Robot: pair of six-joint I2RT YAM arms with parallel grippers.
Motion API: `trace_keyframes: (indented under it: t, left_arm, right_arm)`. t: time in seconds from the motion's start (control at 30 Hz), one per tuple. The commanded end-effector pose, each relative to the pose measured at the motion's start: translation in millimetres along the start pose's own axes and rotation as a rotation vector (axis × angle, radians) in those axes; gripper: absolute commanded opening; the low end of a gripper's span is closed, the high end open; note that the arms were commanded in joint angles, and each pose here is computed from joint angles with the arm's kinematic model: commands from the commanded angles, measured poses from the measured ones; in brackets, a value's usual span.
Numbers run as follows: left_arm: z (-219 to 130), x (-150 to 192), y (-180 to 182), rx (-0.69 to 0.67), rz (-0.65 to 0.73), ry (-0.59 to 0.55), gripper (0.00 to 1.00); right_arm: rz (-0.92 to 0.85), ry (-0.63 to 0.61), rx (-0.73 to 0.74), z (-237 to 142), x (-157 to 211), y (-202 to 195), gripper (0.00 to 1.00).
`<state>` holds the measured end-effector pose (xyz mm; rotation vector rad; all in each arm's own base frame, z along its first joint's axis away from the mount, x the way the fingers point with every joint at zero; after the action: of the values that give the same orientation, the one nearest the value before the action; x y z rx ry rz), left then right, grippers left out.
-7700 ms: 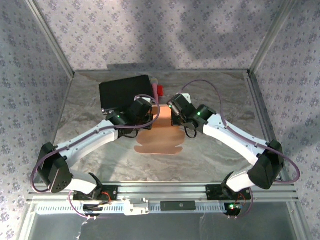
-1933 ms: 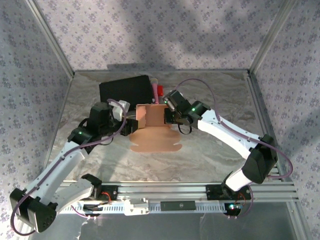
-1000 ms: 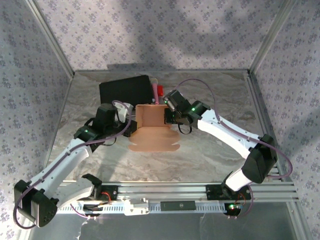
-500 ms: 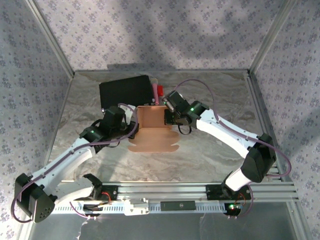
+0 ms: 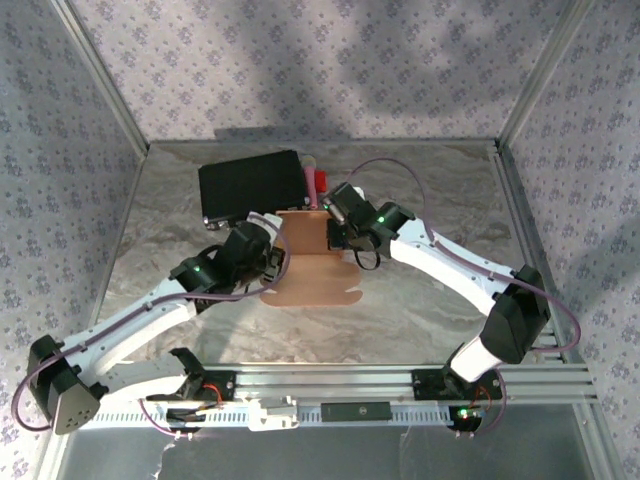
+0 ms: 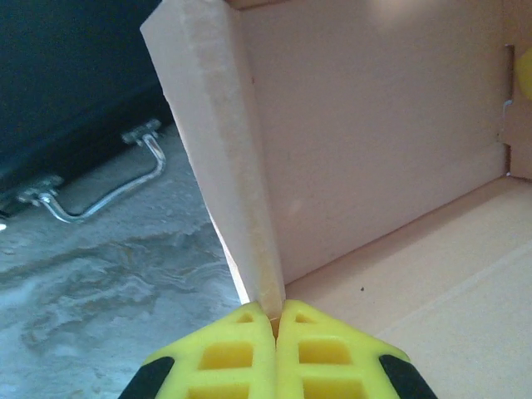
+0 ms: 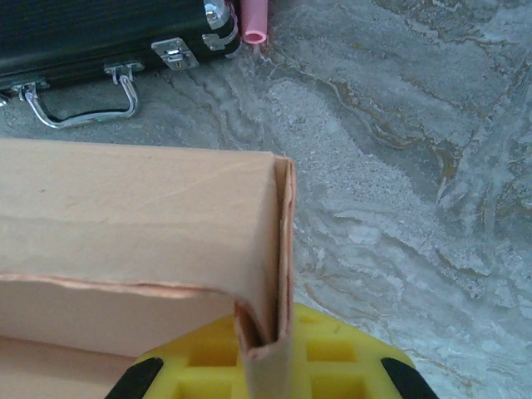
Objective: Fold the paper box
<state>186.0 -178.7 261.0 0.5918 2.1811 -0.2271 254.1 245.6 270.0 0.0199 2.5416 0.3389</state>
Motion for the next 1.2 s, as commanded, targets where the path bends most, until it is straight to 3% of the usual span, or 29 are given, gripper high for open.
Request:
trace_keyframes:
  t: [0.0, 0.43, 0.47, 0.53, 0.63, 0.97, 1.17]
  left_arm:
    - [-11, -16, -5, -0.118, 0.031, -0.084, 0.0]
    - [-12, -17, -14, -0.137, 0.068, -0.118, 0.0]
    - [-13, -17, -15, -0.12, 0.075, -0.12, 0.03]
    - [-14, -16, -14, -0.065, 0.068, -0.132, 0.23]
    - [-12, -15, 0, 0.014, -0.006, -0.119, 0.36]
    - [-13, -22, 12, 0.039, -0.004, -0.077, 0.34]
    - [-14, -11, 10, 0.079, -0.024, -0.043, 0.42]
  right_arm:
    - [-0.021, -0.017, -0.048, -7, -2, 16, 0.0]
    - [-0.069, -0.031, -0.044, -10, -1, 17, 0.0]
    - [-0.071, -0.034, -0.044, -11, 0, 17, 0.0]
    - [-0.075, -0.035, -0.04, -11, 0, 16, 0.0]
    - [-0.075, -0.037, -0.045, -11, 0, 16, 0.0]
    - [-0.08, -0.043, -0.056, -17, -1, 21, 0.0]
    - [-0.071, -0.049, -0.046, -19, -2, 18, 0.0]
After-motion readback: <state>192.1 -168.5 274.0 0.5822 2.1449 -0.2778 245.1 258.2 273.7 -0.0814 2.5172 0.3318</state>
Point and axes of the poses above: each hand's point on the last joint's axis, 136 mm out from that joint toward the fingers, its own z axis out along the fingers, its own y axis along the line the jaws close on, x = y × z, the point moved 9 cm from there along -z, back along the fingers, and after that the axes turned 7 degrees about z, right-handed, at the moved point
